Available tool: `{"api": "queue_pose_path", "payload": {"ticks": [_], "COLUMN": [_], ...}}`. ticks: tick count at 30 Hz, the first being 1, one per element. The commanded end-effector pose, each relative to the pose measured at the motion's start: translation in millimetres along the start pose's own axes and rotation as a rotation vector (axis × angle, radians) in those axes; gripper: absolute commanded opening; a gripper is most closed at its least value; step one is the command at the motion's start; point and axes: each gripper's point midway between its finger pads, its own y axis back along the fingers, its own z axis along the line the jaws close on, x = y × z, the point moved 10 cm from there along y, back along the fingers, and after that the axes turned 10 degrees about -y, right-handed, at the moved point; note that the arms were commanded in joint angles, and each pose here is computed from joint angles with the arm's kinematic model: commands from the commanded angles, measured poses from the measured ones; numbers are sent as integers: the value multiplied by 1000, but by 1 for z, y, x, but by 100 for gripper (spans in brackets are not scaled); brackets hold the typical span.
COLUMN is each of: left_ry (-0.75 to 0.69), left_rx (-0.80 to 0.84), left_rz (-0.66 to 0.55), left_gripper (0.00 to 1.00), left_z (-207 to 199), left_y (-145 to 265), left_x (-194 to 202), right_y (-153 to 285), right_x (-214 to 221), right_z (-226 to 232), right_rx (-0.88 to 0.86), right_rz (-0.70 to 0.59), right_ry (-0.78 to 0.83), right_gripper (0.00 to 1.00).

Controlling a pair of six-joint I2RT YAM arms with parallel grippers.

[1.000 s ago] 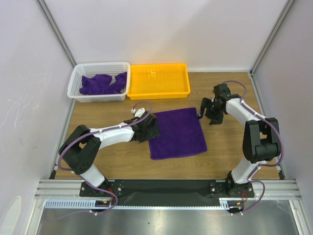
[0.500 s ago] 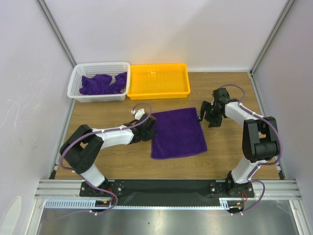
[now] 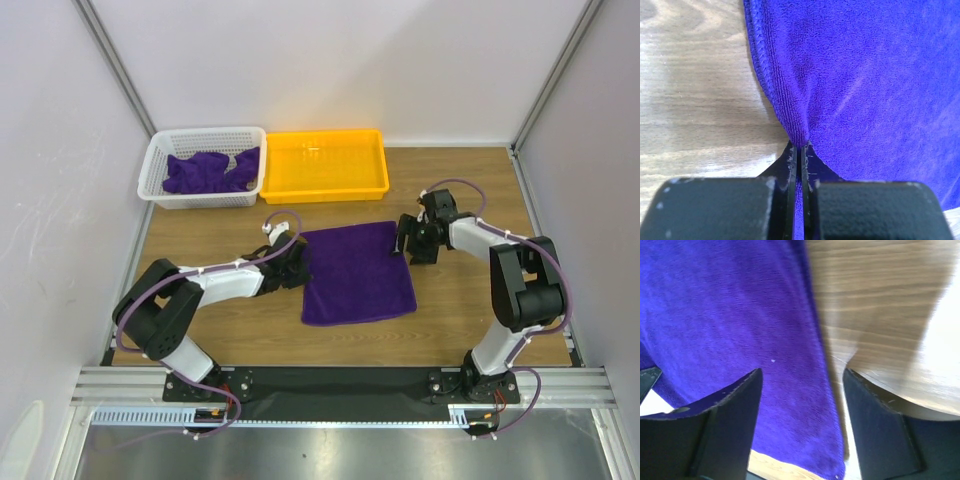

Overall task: Fold and stack the towels
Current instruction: Fold the towel

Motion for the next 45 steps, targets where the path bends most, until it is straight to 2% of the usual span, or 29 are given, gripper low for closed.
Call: {"api": "queue_pose_path", "payload": {"ticks": [1, 6, 16, 21, 23, 27, 28, 33, 36, 45], "left_ry": [-81, -89, -75, -76, -77, -86, -88, -124, -149, -195], "left_rx": [-102, -112, -116, -108, -102, -88, -81, -39, -7, 98], "left_rz": [86, 99, 104, 107, 110, 110, 107, 74, 29, -275], "left_gripper": [0, 0, 0, 0, 0, 0, 0, 0, 0, 0], "left_z": [27, 31, 35, 35, 35, 33, 32, 24, 17, -2], "left_y": [0, 1, -1, -3, -4, -5, -6, 1, 10, 57], "left_x": [18, 20, 17, 16, 16, 15, 14, -1, -16, -114], "right_y": [-11, -19, -12, -19, -22, -27, -27, -13, 8, 78], "right_x": [13, 21, 35, 42, 42, 42, 42, 32, 16, -42], "right_z": [2, -5, -18, -21, -20, -19, -19, -3, 15, 65], "right_rx": [-29, -6, 103, 78, 60, 46, 45, -30, -82, -277], "right_rz": [14, 37, 57, 79, 88, 98, 97, 67, -4, -224], "right_ry": [17, -3, -15, -18, -18, -13, -12, 3, 21, 77], "right_gripper": [70, 60, 52, 49, 41, 17, 0, 0, 0, 0]}}
